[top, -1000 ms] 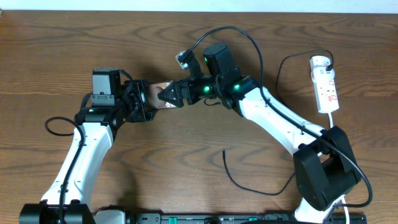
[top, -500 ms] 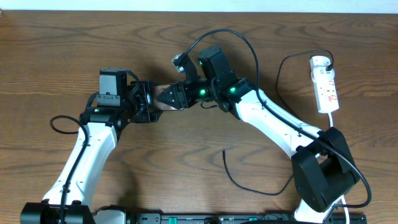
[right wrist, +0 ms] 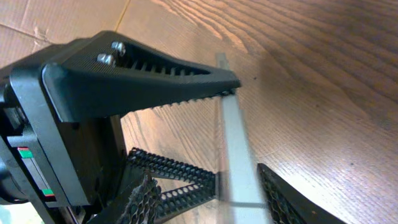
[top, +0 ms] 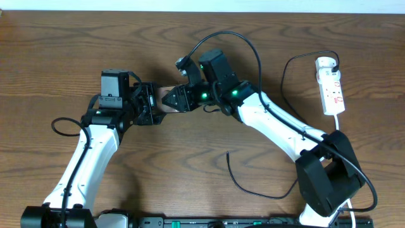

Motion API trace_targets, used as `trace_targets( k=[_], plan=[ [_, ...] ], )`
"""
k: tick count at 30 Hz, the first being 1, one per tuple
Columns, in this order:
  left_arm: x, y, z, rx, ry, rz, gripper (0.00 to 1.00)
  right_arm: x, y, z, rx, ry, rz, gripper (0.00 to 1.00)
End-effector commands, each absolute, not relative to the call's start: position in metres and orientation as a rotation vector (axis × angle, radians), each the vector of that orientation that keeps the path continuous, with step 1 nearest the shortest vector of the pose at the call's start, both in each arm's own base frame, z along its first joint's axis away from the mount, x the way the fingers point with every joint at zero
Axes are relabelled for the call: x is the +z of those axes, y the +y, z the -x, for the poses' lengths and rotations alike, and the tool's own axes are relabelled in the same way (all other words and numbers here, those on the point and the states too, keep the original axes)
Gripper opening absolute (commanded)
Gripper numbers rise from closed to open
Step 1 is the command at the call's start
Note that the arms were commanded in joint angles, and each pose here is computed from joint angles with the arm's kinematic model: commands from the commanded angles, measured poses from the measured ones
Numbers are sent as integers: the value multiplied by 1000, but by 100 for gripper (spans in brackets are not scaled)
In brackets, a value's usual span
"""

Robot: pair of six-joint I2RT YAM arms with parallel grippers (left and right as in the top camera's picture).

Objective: Plug charger to phone and switch on socket
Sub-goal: 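Close the right gripper on the phone's side edge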

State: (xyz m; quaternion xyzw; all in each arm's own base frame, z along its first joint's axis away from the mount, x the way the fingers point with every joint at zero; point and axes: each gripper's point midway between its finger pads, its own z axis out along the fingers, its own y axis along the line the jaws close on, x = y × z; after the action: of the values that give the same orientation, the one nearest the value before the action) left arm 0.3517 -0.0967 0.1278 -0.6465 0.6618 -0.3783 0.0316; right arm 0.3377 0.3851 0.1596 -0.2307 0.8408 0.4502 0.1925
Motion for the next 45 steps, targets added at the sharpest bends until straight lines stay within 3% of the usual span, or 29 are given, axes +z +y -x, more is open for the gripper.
trace_targets(
  k=[1,30,37,45],
  plan=[
    [149,-102,-361,-1238,2029,1943,7,158,393,-337,1220,2355,660,45],
    [151,-112,-358,-1265,2065,1925,7,156,397,-336,1178,2354,657,26],
    [151,-112,-357,-1265,2065,1926,7,156,397,-336,1178,2354,657,16],
    [151,-112,-358,-1265,2065,1925,7,156,397,-336,1178,2354,657,11]
  ],
)
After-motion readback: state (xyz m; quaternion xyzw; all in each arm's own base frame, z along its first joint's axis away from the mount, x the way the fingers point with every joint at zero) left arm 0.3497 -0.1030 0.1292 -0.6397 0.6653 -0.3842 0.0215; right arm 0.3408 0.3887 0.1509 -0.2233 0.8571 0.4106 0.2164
